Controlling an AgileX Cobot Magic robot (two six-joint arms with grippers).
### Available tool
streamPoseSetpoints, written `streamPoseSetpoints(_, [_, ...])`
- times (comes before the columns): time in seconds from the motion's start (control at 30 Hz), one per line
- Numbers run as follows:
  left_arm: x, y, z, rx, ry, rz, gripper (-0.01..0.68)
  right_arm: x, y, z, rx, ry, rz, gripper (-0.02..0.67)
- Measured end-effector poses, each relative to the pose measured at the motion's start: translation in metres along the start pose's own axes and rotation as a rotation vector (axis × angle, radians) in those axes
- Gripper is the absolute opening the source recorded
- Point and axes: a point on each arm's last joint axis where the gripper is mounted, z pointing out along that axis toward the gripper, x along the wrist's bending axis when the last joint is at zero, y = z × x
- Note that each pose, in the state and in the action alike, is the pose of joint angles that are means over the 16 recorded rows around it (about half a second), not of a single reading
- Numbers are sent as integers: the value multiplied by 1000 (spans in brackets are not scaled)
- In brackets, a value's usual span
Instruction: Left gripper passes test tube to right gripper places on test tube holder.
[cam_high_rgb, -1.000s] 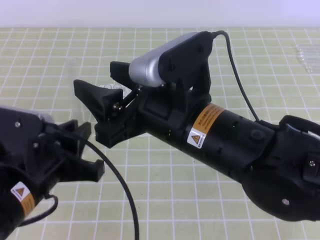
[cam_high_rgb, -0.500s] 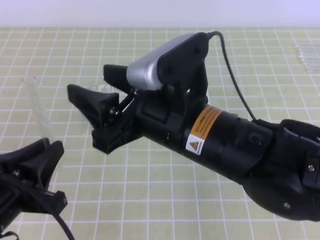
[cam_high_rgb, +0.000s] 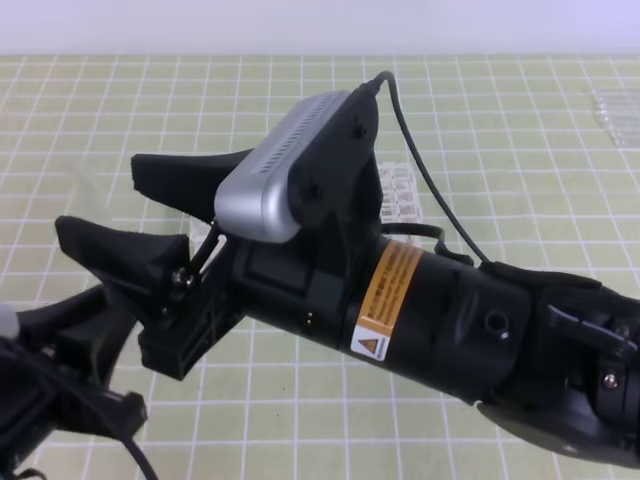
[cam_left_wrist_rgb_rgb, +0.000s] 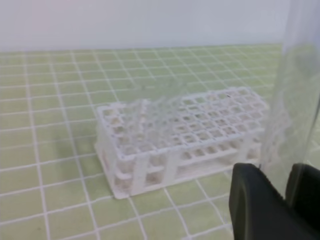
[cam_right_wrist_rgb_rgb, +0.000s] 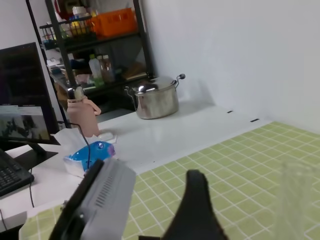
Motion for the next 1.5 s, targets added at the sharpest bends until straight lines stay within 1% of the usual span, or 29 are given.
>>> streamPoseSetpoints(0.17, [-4,5,0,-2,-43,13,55,0,0,0,-1,3,4,481])
streamPoseSetpoints(0.27, [-7,8,0,-7,-68,31,43,0,0,0,-1,3,7,481])
streamPoseSetpoints(0.4, [-10,12,-1,-12,-90,35,43,1,0,0,-2,4,11,481])
streamPoseSetpoints(0.53, [-11,14,-1,-15,-108,46,23,1,0,0,-3,5,11,481])
streamPoseSetpoints(0.7, [-13,13,-1,-10,-127,50,23,1,0,0,-5,6,13,481])
streamPoseSetpoints(0.83, [-14,13,-1,-8,-133,46,30,1,0,0,-5,6,14,481])
streamPoseSetpoints(1.07, [-14,13,-1,-3,-136,29,68,1,0,0,-5,6,14,481])
streamPoseSetpoints(1.5, [-14,13,-1,-4,-138,37,49,1,0,0,-5,6,14,481])
